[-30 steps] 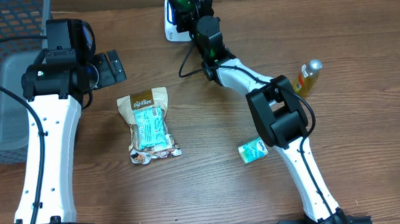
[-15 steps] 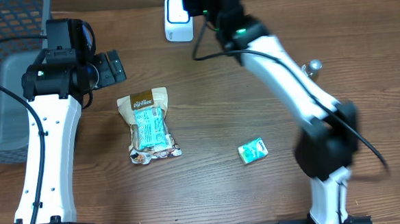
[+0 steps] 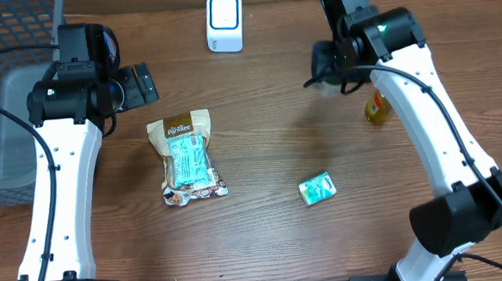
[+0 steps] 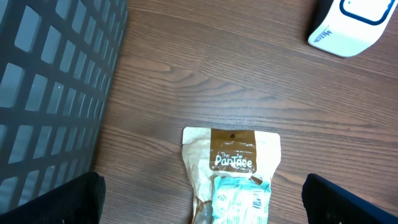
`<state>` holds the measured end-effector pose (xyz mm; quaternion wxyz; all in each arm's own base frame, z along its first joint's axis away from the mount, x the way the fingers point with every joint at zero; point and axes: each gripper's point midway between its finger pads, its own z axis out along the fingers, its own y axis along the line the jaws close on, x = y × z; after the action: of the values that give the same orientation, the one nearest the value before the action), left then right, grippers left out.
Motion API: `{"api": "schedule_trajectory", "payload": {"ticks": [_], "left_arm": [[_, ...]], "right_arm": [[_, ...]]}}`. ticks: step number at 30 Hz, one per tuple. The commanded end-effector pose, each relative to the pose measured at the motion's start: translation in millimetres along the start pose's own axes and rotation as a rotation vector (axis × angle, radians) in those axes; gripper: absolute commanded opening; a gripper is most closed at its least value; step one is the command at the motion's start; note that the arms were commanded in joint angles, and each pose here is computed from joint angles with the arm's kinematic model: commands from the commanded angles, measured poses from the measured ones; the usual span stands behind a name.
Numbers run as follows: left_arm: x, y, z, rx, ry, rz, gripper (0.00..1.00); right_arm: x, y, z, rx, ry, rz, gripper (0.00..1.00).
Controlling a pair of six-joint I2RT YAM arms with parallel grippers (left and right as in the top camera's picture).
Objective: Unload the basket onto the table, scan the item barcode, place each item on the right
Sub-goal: 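Carry the jar right toward the soap bottle with the right gripper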
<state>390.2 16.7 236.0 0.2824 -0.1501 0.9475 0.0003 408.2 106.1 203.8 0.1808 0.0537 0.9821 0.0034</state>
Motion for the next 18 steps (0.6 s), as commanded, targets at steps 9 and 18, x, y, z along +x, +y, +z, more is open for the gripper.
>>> {"api": "schedule_trajectory", "payload": {"ticks": [9,18], "left_arm": [[-3,-2,-2,0.008,-0.008,0.018,1.0],[-3,-2,-2,0.008,-0.008,0.018,1.0]], "right_arm": [[46,-55,91,0.09,0.124,0.104,0.32],[62,-50,125,0.043,0.12,0.112,0.33]]}}
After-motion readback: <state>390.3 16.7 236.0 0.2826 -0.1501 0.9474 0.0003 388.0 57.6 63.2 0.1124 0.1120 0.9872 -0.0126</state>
